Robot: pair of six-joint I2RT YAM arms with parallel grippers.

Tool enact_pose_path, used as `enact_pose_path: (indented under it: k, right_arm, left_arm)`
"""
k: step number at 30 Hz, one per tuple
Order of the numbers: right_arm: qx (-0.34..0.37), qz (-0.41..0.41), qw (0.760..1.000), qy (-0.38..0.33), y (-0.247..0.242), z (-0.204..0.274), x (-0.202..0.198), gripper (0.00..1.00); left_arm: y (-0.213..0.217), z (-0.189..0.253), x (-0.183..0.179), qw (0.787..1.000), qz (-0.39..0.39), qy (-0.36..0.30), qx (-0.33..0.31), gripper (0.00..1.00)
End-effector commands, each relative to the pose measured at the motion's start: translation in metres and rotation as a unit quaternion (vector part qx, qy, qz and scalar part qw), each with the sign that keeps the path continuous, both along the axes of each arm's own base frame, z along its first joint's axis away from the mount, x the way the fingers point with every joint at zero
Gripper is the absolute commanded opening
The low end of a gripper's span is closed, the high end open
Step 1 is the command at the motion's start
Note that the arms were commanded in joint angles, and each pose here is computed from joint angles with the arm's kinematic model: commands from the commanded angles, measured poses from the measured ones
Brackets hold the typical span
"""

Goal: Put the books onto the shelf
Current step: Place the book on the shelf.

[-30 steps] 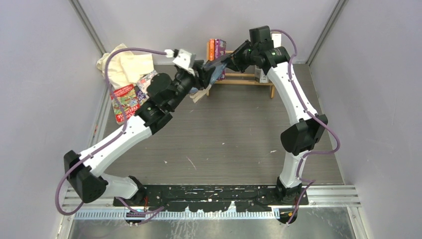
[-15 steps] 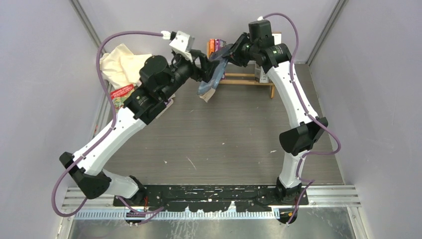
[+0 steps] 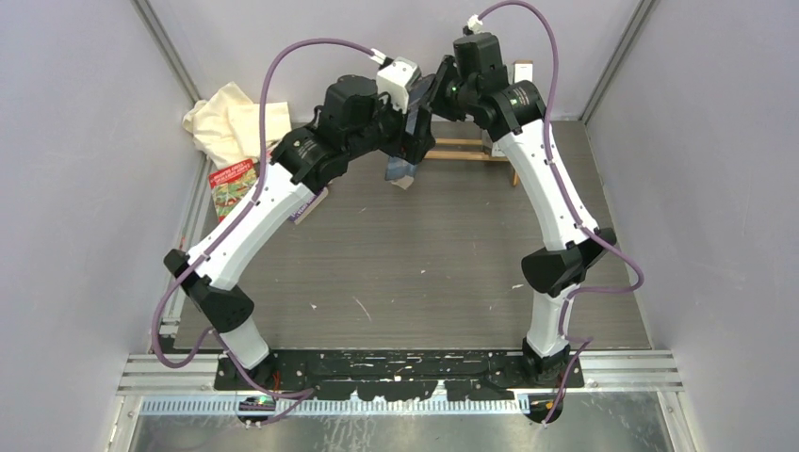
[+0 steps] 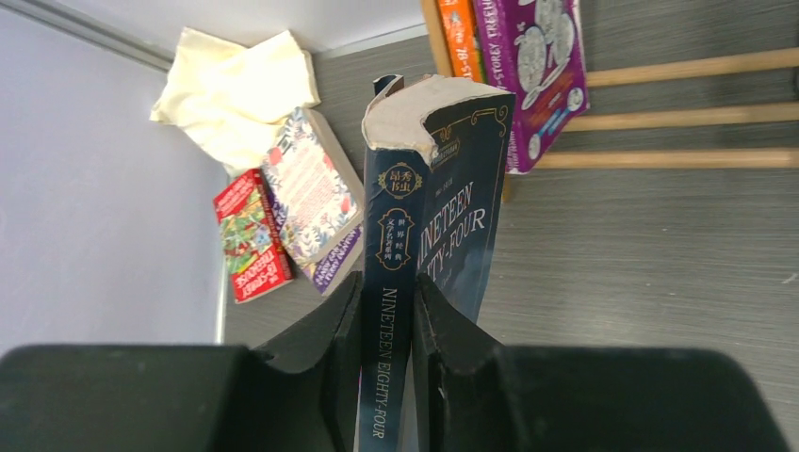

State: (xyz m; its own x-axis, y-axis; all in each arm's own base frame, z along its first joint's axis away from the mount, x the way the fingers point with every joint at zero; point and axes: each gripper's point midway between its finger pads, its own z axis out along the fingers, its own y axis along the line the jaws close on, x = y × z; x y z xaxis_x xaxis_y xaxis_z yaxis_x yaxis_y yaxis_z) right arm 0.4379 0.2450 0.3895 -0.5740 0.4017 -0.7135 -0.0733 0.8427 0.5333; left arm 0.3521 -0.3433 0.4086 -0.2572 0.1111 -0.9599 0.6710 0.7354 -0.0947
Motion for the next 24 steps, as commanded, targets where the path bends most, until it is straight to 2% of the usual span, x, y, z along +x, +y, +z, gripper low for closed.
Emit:
enact_pose_path:
  k: [1, 15, 22, 24]
  right_arm:
    - [0.015, -0.015, 0.995, -0.101, -0.007, 0.065, -0.002, 0.01]
    - [-0.012, -0.013, 0.995, -0.096, 0.007, 0.058, -0.014, 0.01]
    - [-0.003, -0.019, 0.997, -0.081, 0.006, 0.056, -0.02, 0.01]
    - [-0.003, -0.019, 0.997, -0.076, 0.006, 0.055, -0.023, 0.01]
  left_arm:
    - [0.01, 0.007, -0.005, 1.0, 0.012, 0.007, 0.009, 0.82]
    - [-0.017, -0.027, 0.0, 0.999, 0.016, 0.033, 0.033, 0.76]
    - [-0.017, -0.046, 0.004, 0.994, 0.083, -0.013, 0.074, 0.7]
    - [-0.018, -0.046, 0.006, 0.991, 0.102, -0.031, 0.079, 0.63]
